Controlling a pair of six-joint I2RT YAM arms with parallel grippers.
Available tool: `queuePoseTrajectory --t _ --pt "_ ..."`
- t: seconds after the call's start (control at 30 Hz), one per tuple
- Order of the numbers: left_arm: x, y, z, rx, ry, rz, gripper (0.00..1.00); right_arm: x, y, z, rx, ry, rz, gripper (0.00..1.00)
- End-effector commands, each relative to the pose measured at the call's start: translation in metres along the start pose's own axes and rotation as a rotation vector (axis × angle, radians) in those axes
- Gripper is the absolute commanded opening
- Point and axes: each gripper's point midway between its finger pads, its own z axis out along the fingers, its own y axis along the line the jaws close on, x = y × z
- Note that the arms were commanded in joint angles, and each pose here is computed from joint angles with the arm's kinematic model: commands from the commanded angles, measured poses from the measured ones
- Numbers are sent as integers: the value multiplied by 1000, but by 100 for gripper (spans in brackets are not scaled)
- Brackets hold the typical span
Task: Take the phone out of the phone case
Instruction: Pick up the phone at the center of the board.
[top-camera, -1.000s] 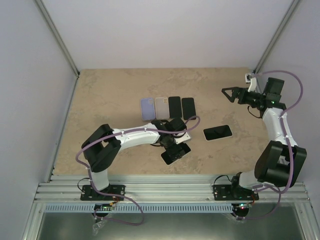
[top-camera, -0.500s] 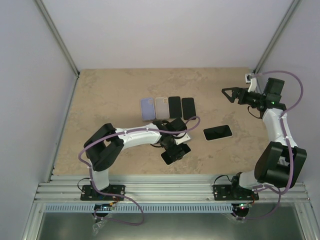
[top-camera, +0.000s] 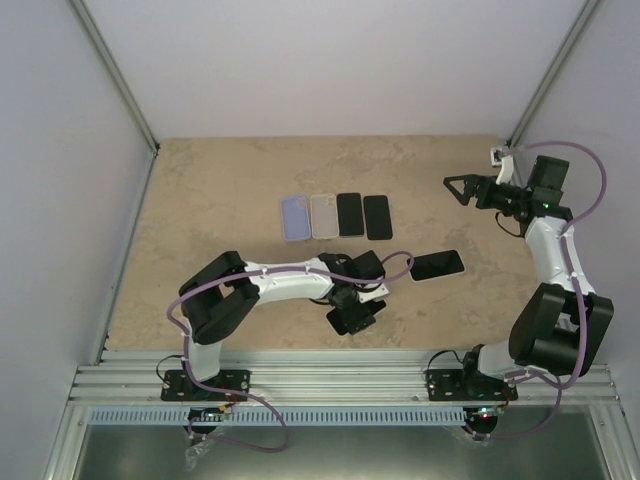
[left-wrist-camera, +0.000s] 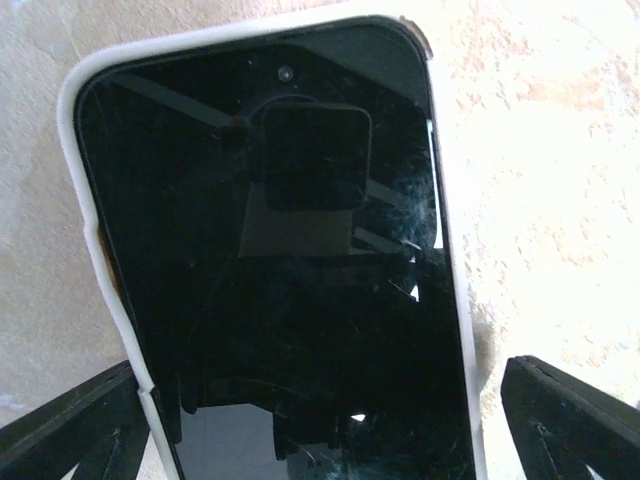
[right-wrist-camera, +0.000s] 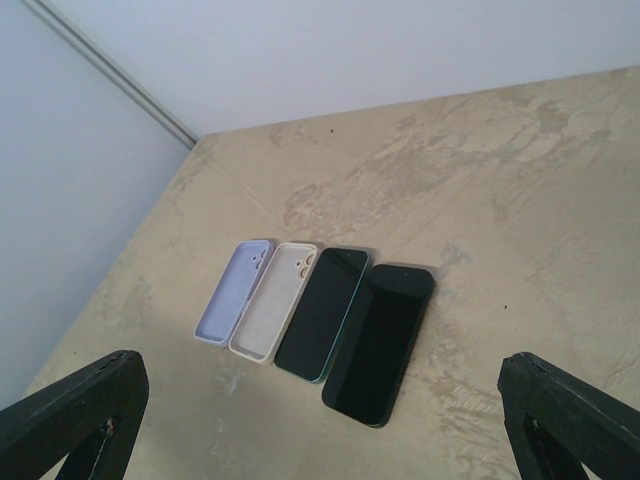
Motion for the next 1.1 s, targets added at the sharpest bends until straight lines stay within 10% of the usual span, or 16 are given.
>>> queuePoseTrajectory --t 0.0,0.63,1.07 --pt "11 10 17 -61 59 -4 97 -3 4 -4 -14 -17 -14 98" --pt "24 20 40 -122 151 15 77 -40 -8 -22 115 -74 -82 98" --pt "-30 62 -58 -159 -173 -91 51 -80 10 -27 95 -155 -125 98"
